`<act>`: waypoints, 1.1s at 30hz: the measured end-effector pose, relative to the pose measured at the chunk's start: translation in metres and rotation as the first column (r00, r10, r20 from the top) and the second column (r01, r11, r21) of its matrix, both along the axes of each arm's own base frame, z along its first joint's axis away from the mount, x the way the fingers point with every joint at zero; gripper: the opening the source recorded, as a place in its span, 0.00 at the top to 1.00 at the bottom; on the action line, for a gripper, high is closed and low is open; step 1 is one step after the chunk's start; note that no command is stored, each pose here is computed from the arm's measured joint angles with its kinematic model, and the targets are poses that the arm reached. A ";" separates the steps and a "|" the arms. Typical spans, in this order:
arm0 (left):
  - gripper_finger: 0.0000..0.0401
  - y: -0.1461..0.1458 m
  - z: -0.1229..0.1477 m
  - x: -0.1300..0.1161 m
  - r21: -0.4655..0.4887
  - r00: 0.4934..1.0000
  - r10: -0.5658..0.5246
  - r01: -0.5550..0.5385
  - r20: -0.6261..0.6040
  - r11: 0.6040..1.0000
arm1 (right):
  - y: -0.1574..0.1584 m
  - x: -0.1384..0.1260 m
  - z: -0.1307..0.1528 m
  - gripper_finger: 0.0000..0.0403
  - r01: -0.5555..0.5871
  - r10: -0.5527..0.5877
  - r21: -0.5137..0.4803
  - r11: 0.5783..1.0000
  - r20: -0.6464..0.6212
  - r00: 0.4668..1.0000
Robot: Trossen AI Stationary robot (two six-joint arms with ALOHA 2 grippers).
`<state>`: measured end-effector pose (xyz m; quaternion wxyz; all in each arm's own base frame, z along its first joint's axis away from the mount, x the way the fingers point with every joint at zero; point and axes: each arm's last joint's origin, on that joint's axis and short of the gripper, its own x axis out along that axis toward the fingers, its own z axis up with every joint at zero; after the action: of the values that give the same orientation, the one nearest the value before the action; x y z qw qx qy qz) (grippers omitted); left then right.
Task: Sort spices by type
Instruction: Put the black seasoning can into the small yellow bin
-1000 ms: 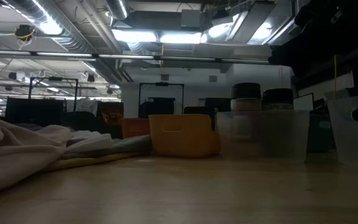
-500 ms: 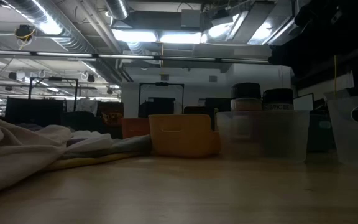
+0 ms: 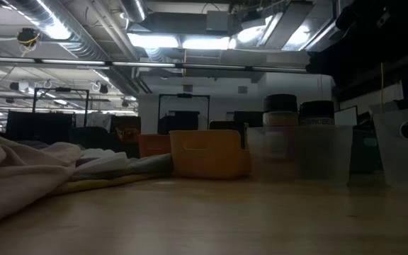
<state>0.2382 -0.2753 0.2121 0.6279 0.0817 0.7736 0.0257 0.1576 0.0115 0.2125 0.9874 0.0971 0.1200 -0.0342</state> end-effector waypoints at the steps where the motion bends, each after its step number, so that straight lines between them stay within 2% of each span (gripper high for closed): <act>1: 0.71 0.003 0.004 0.003 0.003 1.000 -0.004 0.004 -0.007 1.000 | 0.000 0.000 0.000 0.74 0.000 0.000 0.000 1.000 0.000 1.000; 7: 0.71 0.024 0.029 0.027 -0.008 1.000 -0.013 0.012 -0.019 1.000 | 0.000 0.000 0.000 0.74 0.000 0.000 0.000 1.000 0.001 1.000; 11: 0.71 0.043 0.049 0.046 -0.049 0.997 -0.046 0.049 0.063 0.998 | 0.000 0.000 0.000 0.74 0.000 0.000 0.000 1.000 0.000 1.000; 18: 0.71 0.095 0.074 0.086 0.003 0.970 -0.154 0.156 0.188 0.988 | 0.000 0.000 -0.001 0.74 0.000 0.000 -0.001 1.000 -0.008 1.000; 21: 0.71 0.123 0.078 0.102 0.042 0.957 -0.206 0.202 0.204 0.979 | 0.000 0.000 -0.001 0.74 0.000 0.000 -0.001 1.000 -0.010 1.000; 26: 0.71 0.173 0.078 0.127 0.052 0.948 -0.204 0.197 0.243 0.979 | 0.000 0.000 -0.002 0.74 0.000 0.000 -0.001 1.000 -0.020 1.000; 33: 0.71 0.225 0.080 0.157 0.066 0.896 -0.190 0.179 0.401 0.982 | 0.000 -0.001 -0.002 0.74 0.000 0.000 -0.002 1.000 -0.020 1.000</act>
<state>0.3954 -0.0506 0.2919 0.7730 0.1560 0.6149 -0.0070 0.1571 0.0114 0.2106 0.9862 0.0959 0.1301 -0.0353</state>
